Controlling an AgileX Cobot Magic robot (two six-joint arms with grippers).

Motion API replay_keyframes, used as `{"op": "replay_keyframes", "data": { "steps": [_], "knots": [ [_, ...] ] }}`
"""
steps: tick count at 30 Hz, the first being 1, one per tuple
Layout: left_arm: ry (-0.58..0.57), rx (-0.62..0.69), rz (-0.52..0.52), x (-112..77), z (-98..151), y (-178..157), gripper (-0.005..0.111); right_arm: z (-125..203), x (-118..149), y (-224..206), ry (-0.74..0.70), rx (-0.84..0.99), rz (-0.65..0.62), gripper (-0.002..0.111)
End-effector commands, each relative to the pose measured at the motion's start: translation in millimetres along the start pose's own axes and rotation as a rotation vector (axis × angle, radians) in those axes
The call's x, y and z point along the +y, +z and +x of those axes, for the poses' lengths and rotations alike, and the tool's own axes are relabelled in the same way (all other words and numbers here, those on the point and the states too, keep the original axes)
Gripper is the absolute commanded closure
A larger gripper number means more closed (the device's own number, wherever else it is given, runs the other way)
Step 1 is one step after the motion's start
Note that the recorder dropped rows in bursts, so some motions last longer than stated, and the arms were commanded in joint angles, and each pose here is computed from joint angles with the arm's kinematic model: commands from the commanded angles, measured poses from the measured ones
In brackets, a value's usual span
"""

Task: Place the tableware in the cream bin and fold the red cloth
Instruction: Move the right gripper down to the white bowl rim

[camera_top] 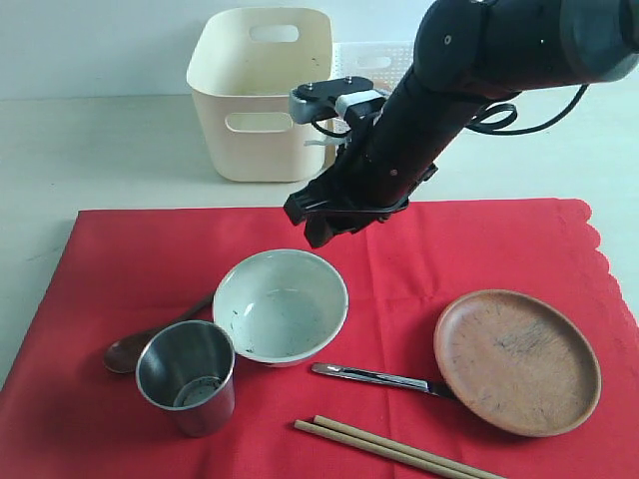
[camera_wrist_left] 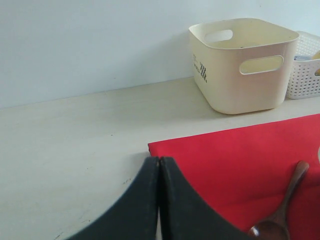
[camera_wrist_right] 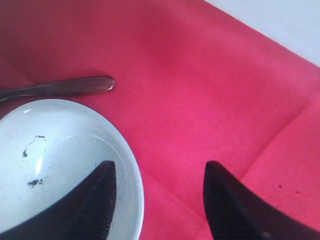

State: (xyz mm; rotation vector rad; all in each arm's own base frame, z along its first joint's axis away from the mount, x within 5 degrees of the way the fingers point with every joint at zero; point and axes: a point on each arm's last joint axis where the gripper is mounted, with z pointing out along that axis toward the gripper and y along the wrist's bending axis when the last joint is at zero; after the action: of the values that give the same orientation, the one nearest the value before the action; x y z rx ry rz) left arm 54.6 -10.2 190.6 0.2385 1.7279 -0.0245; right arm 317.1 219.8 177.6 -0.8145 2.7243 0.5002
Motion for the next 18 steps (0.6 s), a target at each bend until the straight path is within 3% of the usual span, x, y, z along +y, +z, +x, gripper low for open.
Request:
{"op": "replay_keyframes", "data": {
  "steps": [1,18],
  "knots": [
    [0.001,-0.005,-0.002,0.0,1,0,0.105,1,-2,8,0.002,0.012,0.007,0.056],
    [0.001,-0.005,-0.002,0.0,1,0,0.105,6,-7,39,0.066,0.058,-0.025,0.056]
  ]
}}
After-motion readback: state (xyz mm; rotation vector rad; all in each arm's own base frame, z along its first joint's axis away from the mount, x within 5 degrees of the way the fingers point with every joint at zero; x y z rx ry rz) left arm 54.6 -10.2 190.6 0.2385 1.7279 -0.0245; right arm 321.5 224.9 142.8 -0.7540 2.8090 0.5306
